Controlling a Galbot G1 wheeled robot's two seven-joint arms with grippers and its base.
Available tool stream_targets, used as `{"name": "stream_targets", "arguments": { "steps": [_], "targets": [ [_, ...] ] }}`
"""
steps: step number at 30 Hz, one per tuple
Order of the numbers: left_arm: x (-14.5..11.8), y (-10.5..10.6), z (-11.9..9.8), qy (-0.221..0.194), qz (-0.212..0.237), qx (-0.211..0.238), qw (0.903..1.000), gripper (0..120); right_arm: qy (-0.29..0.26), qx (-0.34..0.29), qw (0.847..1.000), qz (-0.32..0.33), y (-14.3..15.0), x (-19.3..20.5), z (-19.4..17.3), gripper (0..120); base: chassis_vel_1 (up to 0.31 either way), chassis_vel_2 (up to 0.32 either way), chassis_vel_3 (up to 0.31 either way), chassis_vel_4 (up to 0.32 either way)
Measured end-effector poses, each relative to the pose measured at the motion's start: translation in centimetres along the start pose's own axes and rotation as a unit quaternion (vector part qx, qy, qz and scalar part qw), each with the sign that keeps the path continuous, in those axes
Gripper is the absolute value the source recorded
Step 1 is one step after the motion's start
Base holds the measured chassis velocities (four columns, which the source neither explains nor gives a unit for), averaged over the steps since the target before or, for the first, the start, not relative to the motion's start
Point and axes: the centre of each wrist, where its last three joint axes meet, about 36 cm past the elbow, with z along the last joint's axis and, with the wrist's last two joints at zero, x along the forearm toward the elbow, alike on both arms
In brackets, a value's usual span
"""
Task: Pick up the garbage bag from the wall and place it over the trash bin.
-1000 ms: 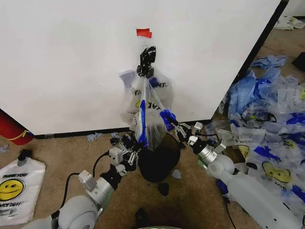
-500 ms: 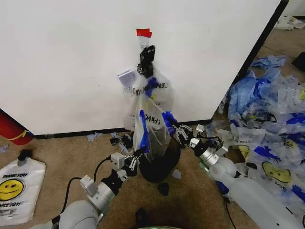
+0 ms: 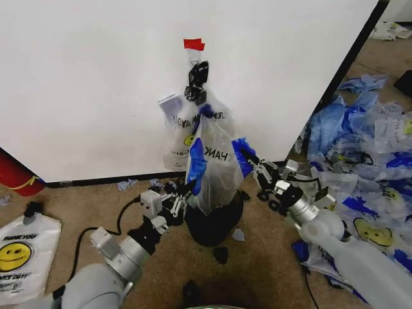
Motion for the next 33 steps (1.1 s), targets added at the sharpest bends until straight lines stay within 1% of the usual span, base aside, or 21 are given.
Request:
{"name": "stream_targets", "arguments": {
  "steps": [1,2,4,7,9,13,17,19,21,24,27,31,32,33],
  "targets": [
    [0.0,0.0,0.0,0.0,0.0,0.0,1.0,0,0.0,0.0,1.0,0.0,0.0,0.0,0.0,0,0.0,0.0,0.0,0.0],
    [0.0,-0.5,-1.2,-0.002,0.005,-0.003,1.0,0,-0.001,0.002,1.0,-0.005,0.5,0.0,-0.8,0,0.0,0.0,0.0,0.0],
    [-0.1,-0.5,-2.2,-0.001,0.004,-0.009,1.0,0,-0.002,0.005,1.0,-0.009,0.7,-0.1,-1.6,0,0.0,0.0,0.0,0.0],
    [-0.1,-0.3,-2.6,0.006,-0.002,-0.01,0.9999,0,-0.003,0.008,1.0,-0.013,0.9,-0.4,-2.4,0,0.0,0.0,0.0,0.0],
    [0.0,-0.2,-2.6,0.013,-0.005,-0.008,0.9999,0,-0.005,0.009,1.0,-0.014,1.2,-0.4,-3.2,0,0.0,0.0,0.0,0.0],
    [0.2,-0.4,-2.2,0.023,-0.006,0.0,0.9997,0,-0.004,0.004,1.0,-0.008,1.9,0.2,-3.3,0,0.0,0.0,0.0,0.0],
    [0.4,-0.9,-1.3,0.027,-0.007,0.018,0.9995,0,0.003,-0.013,1.0,0.008,3.0,1.6,-1.4,0,0.0,0.0,0.0,0.0],
    [0.4,-0.9,-1.2,0.028,-0.007,0.018,0.9994,0,0.004,-0.015,1.0,0.01,3.0,1.7,-1.1,0,0.0,0.0,0.0,0.0],
    [0.4,-0.8,-0.6,0.029,-0.012,0.021,0.9993,0,0.008,-0.025,0.999,0.018,3.2,2.2,0.5,0,0.0,0.0,0.0,0.0],
    [0.4,-0.7,-0.7,0.025,-0.012,0.019,0.9994,0,0.005,-0.028,0.999,0.016,3.4,1.8,1.2,0,0.0,0.0,0.0,0.0],
    [0.1,-0.8,-1.2,0.016,-0.01,0.016,0.9997,0,-0.001,-0.025,1.0,0.008,3.4,0.9,0.7,0,0.0,0.0,0.0,0.0],
    [0.0,-0.7,-1.6,0.009,-0.01,0.012,0.9998,0,-0.013,-0.01,1.0,-0.01,3.2,-0.7,-2.3,0,0.0,0.0,0.0,0.0],
    [0.0,-0.7,-1.6,0.009,-0.01,0.012,0.9998,0,-0.013,-0.01,1.0,-0.01,3.2,-0.7,-2.3,0,0.0,0.0,0.0,0.0],
    [0.0,-0.6,-1.7,0.008,-0.011,0.009,0.9999,0,-0.017,-0.007,1.0,-0.014,3.3,-1.0,-3.1,0,0.0,0.0,0.0,0.0]
  ]
}}
